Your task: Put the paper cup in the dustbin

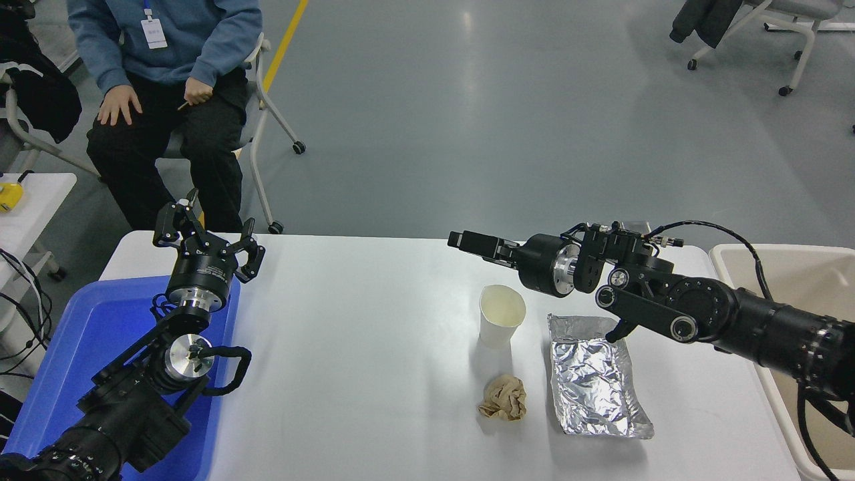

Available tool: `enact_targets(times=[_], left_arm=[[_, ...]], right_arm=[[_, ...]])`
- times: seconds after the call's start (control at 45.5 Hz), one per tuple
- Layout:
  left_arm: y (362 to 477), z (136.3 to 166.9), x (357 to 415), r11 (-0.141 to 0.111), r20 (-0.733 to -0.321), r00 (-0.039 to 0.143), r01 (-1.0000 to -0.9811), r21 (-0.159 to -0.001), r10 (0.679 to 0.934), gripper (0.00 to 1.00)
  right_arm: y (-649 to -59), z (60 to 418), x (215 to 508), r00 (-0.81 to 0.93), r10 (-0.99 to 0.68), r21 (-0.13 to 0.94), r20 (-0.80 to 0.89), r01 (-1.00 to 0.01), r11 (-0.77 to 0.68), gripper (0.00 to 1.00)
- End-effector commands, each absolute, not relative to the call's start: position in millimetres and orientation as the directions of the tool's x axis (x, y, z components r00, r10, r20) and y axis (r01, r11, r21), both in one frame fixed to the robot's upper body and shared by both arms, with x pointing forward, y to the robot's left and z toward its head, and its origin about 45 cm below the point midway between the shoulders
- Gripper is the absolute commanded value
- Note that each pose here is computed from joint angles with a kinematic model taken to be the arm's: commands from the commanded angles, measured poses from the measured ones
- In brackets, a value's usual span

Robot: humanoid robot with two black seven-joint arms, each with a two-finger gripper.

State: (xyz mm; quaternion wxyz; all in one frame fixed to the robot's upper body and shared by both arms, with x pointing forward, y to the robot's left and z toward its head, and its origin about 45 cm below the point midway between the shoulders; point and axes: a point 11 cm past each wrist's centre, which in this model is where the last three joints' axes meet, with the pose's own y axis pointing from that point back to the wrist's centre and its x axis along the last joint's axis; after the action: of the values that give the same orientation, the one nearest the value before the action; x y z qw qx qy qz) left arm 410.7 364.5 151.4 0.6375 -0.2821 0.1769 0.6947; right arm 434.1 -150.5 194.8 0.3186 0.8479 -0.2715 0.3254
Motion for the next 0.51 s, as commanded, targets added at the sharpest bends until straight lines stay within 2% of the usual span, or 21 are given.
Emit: enact_targets(times=[0.0, 0.286, 0.484], left_arm=[[364.5, 151.3, 410.7, -0.125, -0.617, -0.028, -0.9857, -0.114, 0.786, 1.0], [364.5, 151.3, 410.7, -0.125, -0.617, -0.028, -0.9857, -0.114, 0.786, 1.0], [364.6, 151.5, 410.7, -0.125, -0.617, -0.028, -0.9854, -0.115, 0.786, 1.0]], right_arm=[[-164, 184, 431, 0.622, -0.158, 0.406, 0.767, -0.66, -0.632, 1.0], [-206, 145, 422, 0.596, 0.061, 0.514, 0.801, -0.632, -0.581, 1.0], [-216, 127, 414, 0.6, 0.132, 0.558, 0.789, -0.611, -0.561, 1.0]])
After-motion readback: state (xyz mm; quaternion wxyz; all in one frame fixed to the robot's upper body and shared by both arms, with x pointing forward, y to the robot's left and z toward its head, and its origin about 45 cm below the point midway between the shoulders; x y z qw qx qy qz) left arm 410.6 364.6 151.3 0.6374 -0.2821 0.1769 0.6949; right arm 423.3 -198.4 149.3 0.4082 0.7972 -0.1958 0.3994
